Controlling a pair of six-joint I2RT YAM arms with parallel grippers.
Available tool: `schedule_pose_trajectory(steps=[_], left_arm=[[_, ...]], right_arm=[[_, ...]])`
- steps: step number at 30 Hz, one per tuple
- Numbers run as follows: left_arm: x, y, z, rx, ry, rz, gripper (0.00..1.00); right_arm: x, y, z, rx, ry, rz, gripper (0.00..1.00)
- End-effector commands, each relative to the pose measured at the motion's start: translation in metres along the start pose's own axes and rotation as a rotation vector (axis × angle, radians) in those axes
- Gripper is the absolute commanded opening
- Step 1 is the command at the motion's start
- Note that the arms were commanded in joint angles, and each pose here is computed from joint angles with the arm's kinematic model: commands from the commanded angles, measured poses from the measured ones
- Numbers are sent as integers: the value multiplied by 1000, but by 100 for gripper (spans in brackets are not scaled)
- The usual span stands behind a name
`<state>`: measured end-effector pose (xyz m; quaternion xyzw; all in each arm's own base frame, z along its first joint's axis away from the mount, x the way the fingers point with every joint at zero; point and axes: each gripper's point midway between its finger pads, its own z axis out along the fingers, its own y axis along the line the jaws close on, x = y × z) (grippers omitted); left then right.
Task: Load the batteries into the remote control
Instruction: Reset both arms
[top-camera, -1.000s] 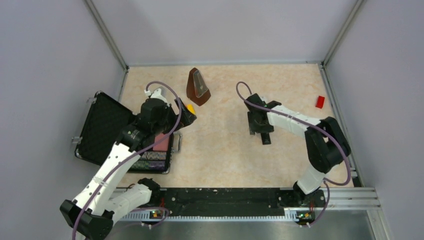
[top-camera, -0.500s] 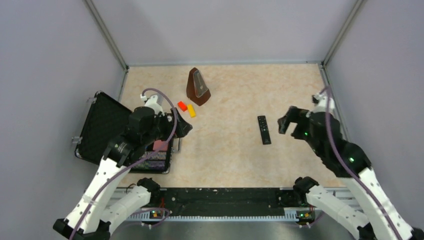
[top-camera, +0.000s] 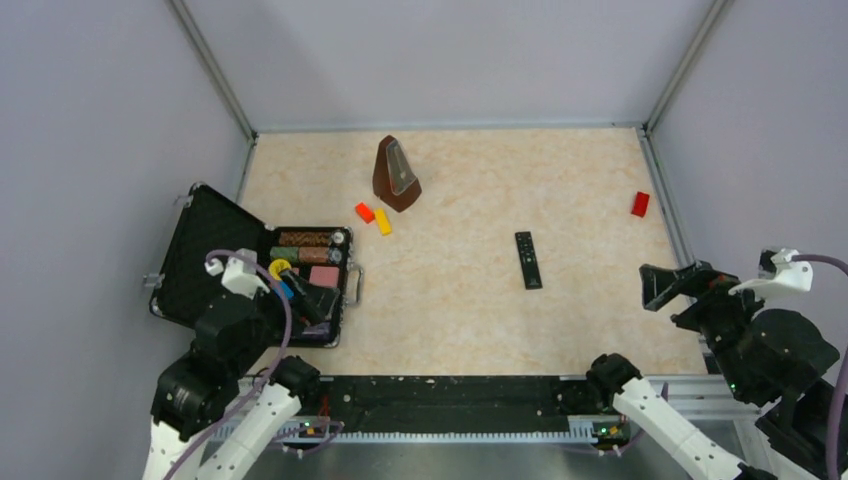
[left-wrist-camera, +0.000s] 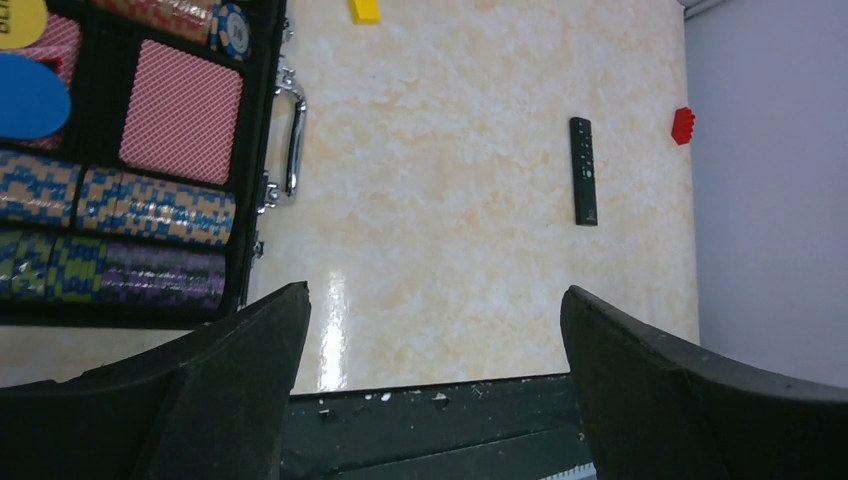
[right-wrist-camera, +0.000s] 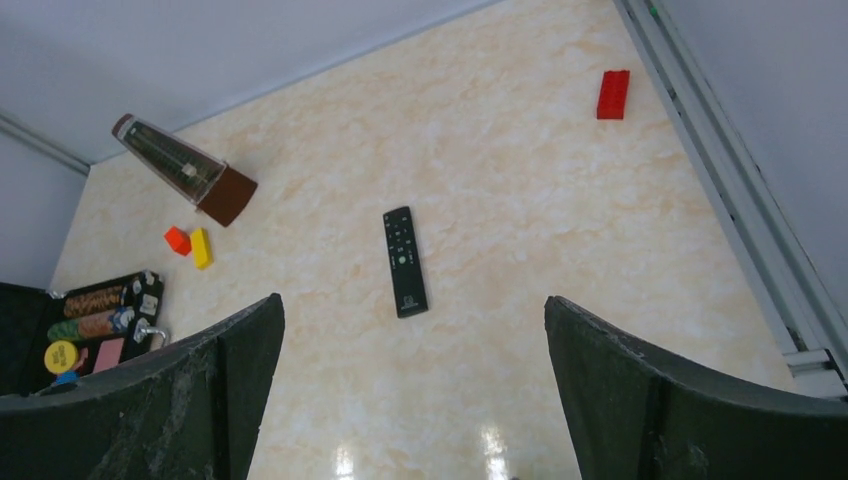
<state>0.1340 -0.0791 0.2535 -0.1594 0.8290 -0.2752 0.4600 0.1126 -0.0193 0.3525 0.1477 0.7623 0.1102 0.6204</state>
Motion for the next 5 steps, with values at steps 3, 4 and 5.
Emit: schedule_pose_trajectory(steps=[3, 4, 5], left_arm=[[-15, 22, -43, -45, -140, -68, 99], [-17, 23, -49, -41, -159, -75, 99], [-20, 24, -55, -35, -178, -85, 99]], right_arm=[[10, -11, -21, -21, 43, -15, 99], [11, -11, -22, -27, 45, -14, 99], [12, -11, -23, -33, 50, -12, 99]])
